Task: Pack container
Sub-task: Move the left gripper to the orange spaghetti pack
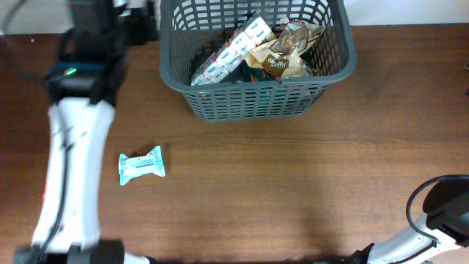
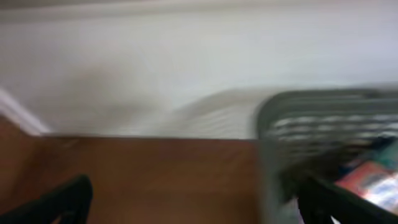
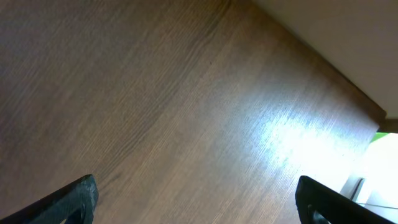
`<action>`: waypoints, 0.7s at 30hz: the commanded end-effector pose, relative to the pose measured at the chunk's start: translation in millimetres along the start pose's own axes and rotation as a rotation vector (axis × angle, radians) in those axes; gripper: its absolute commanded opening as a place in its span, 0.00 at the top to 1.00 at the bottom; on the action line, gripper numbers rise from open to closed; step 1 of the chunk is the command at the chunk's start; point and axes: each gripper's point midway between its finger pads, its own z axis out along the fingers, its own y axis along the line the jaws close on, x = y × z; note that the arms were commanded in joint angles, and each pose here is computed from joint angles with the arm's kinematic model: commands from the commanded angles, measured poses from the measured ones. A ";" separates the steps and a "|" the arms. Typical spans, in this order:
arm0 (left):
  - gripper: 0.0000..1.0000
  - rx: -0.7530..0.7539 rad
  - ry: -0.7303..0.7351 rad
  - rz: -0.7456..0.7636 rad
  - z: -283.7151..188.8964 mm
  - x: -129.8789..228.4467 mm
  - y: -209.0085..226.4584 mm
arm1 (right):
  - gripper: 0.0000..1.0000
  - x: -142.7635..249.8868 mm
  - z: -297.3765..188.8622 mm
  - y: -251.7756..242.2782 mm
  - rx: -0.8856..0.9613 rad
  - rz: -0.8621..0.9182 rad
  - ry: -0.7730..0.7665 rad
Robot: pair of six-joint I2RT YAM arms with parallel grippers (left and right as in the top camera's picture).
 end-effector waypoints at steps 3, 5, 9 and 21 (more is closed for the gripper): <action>0.01 -0.191 -0.035 -0.036 -71.8 -14.6 71.5 | 0.01 -0.9 -4.5 -2.1 -0.001 0.014 -0.012; 0.01 -0.231 0.016 -0.042 -85.3 -0.8 90.3 | 0.01 -1.0 -4.5 -2.1 -0.002 0.014 -0.012; 0.01 -0.314 0.147 -0.060 -98.5 33.2 125.0 | 0.01 -0.8 -4.3 -2.0 -0.001 0.014 -0.012; 0.01 -0.447 0.646 -0.133 -96.2 150.9 188.5 | 0.01 -1.0 -4.5 -2.1 -0.002 0.014 -0.012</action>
